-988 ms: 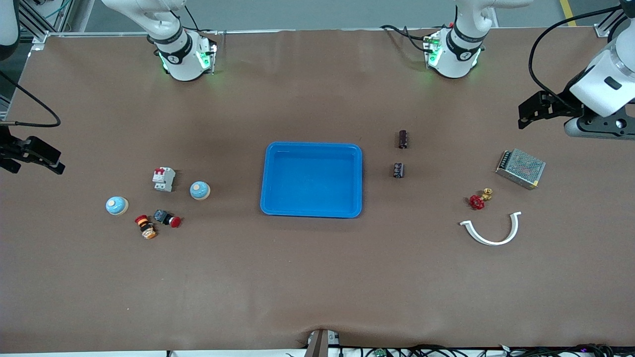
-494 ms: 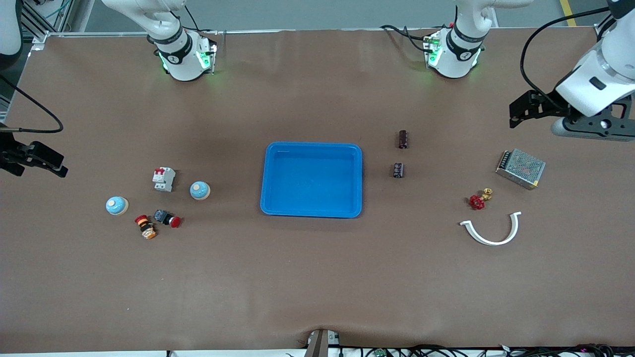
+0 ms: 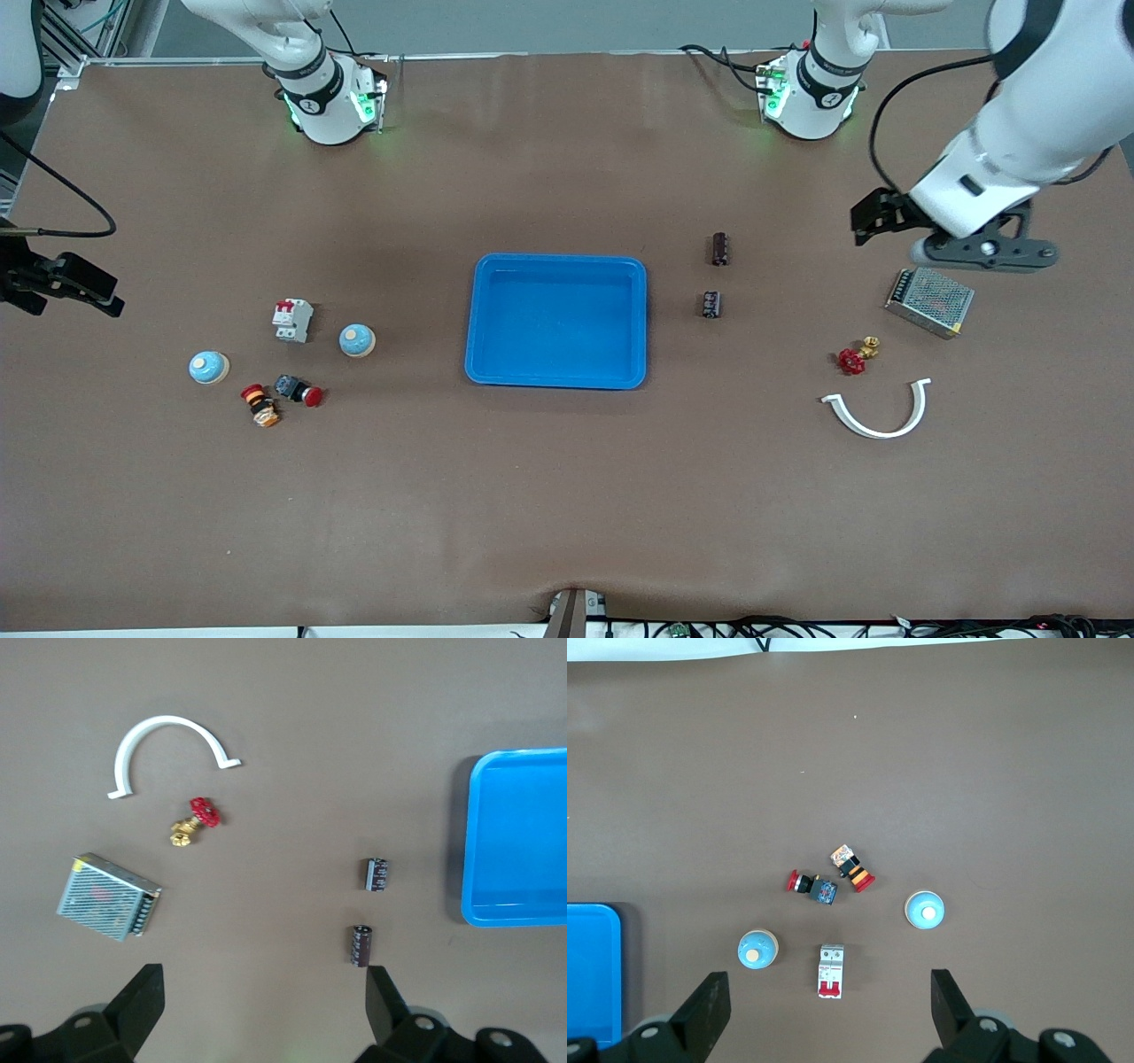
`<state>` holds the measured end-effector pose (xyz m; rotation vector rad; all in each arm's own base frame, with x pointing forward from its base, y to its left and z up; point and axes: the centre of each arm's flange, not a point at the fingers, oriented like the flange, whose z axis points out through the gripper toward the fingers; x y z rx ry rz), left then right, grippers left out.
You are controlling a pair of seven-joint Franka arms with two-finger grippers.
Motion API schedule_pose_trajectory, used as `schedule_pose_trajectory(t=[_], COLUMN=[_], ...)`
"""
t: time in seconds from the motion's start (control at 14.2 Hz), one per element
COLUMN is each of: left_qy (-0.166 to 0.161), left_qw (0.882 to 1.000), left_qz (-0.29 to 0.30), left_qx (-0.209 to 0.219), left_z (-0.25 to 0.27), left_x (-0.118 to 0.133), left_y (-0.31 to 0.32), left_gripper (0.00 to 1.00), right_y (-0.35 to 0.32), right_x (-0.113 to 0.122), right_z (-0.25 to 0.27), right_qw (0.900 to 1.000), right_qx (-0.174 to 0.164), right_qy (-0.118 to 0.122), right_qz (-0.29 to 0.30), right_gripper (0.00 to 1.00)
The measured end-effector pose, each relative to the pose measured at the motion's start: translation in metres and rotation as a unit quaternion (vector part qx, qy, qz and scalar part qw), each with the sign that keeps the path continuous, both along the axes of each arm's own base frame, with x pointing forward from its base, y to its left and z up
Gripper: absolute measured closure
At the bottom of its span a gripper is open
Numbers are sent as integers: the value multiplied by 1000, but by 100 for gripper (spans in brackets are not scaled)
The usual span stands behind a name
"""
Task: Place electrolytic capacitor and blue bell in tray
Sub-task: 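Move the left gripper toward the first brown capacitor beside the tray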
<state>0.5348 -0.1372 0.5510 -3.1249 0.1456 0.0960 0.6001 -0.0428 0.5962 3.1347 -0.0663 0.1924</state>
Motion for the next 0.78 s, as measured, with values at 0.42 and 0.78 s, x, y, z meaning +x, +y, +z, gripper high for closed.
schedule_pose_trajectory(t=[0.42,0.78], left_qy=[10,3], left_qw=[1000,999], left_qz=[8,30], left_qx=[-24,-38], left_z=[-56,-104], left_x=[-33,-79], left_y=[-8,-42], left_gripper=[0,0], right_y=[0,0], right_x=[0,0], right_z=[0,0], right_qw=[1000,1000], right_qx=[0,0], right_qy=[0,0], right_qz=[0,0], right_gripper=[0,0])
